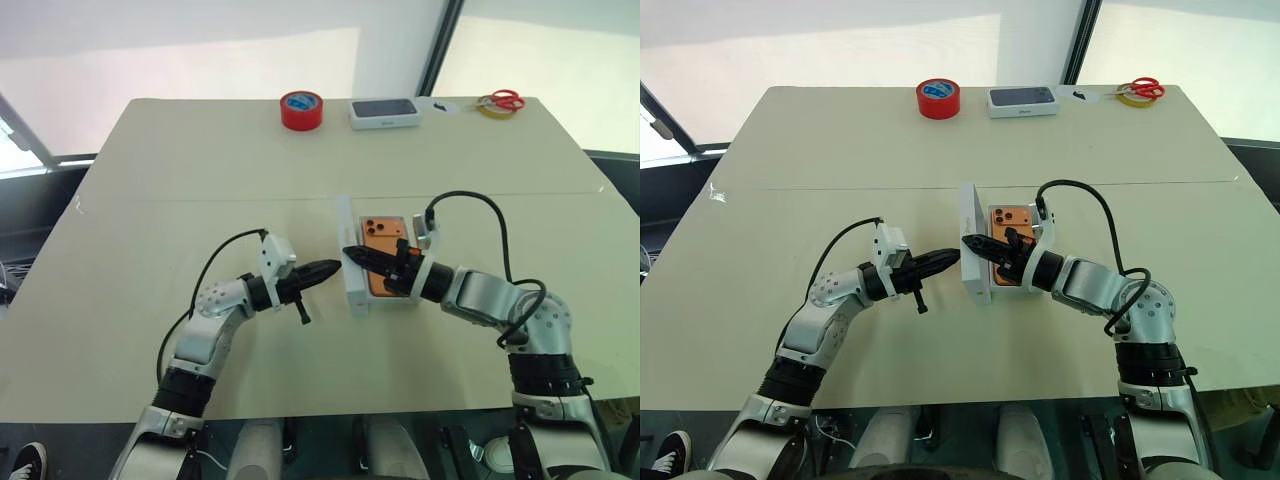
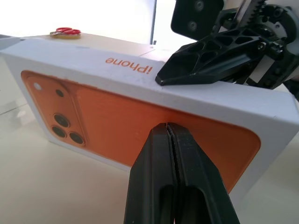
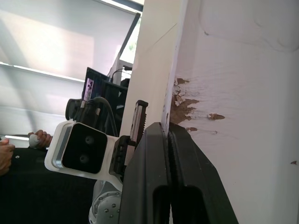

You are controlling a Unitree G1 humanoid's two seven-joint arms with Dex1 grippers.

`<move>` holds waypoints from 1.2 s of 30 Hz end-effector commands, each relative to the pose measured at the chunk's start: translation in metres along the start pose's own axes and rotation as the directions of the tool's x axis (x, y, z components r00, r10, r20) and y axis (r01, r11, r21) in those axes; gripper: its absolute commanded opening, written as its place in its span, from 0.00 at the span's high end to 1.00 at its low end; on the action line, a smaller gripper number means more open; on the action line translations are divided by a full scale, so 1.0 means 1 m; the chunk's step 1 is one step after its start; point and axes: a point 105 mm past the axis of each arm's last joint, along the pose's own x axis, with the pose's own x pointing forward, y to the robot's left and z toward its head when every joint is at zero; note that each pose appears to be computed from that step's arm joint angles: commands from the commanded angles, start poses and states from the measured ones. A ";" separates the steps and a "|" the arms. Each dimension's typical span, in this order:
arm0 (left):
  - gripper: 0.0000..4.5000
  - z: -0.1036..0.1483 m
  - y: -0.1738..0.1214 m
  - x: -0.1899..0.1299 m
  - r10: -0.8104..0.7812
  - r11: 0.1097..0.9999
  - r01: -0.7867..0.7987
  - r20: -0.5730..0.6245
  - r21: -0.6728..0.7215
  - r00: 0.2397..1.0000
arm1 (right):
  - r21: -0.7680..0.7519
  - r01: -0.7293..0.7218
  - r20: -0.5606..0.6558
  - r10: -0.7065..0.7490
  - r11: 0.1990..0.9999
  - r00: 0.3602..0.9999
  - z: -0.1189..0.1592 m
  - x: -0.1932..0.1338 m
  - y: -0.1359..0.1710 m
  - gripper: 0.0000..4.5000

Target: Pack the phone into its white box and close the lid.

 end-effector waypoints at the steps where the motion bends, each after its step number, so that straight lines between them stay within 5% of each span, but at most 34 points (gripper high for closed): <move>1: 0.99 0.010 -0.004 0.013 -0.028 0.998 0.027 0.024 0.059 0.999 | -0.014 0.002 0.020 -0.002 1.000 1.000 0.006 -0.002 -0.004 1.00; 4: 1.00 0.010 -0.008 0.024 -0.053 0.997 0.052 0.029 0.051 0.998 | -0.041 0.033 0.038 -0.032 0.999 0.999 0.010 -0.006 -0.011 0.81; 9: 1.00 0.015 -0.006 0.041 -0.058 0.997 0.056 0.049 0.048 0.997 | -0.168 0.134 0.085 -0.121 0.977 0.989 0.030 -0.026 -0.026 0.28; 18: 1.00 0.016 -0.011 0.079 -0.099 0.994 0.096 0.044 0.051 0.994 | -0.481 0.323 0.258 -0.221 0.815 0.941 0.090 -0.089 -0.041 0.28; 22: 1.00 0.012 -0.010 0.072 -0.111 0.993 0.110 0.029 0.041 0.993 | -0.661 0.420 0.302 -0.292 0.621 0.907 0.096 -0.091 -0.046 0.28; 25: 1.00 0.011 -0.005 0.055 -0.109 0.993 0.108 0.006 0.053 0.994 | -0.772 0.441 0.294 -0.359 0.457 0.886 0.088 -0.091 -0.058 0.56; 29: 1.00 0.010 -0.003 0.030 -0.117 0.992 0.119 -0.037 0.051 0.992 | -0.852 0.402 0.278 -0.361 0.336 0.890 0.080 -0.085 -0.057 0.99; 36: 1.00 -0.018 0.013 0.022 -0.007 1.000 0.012 -0.186 0.026 0.983 | -0.868 0.384 0.269 -0.352 0.314 0.897 0.080 -0.084 -0.060 0.99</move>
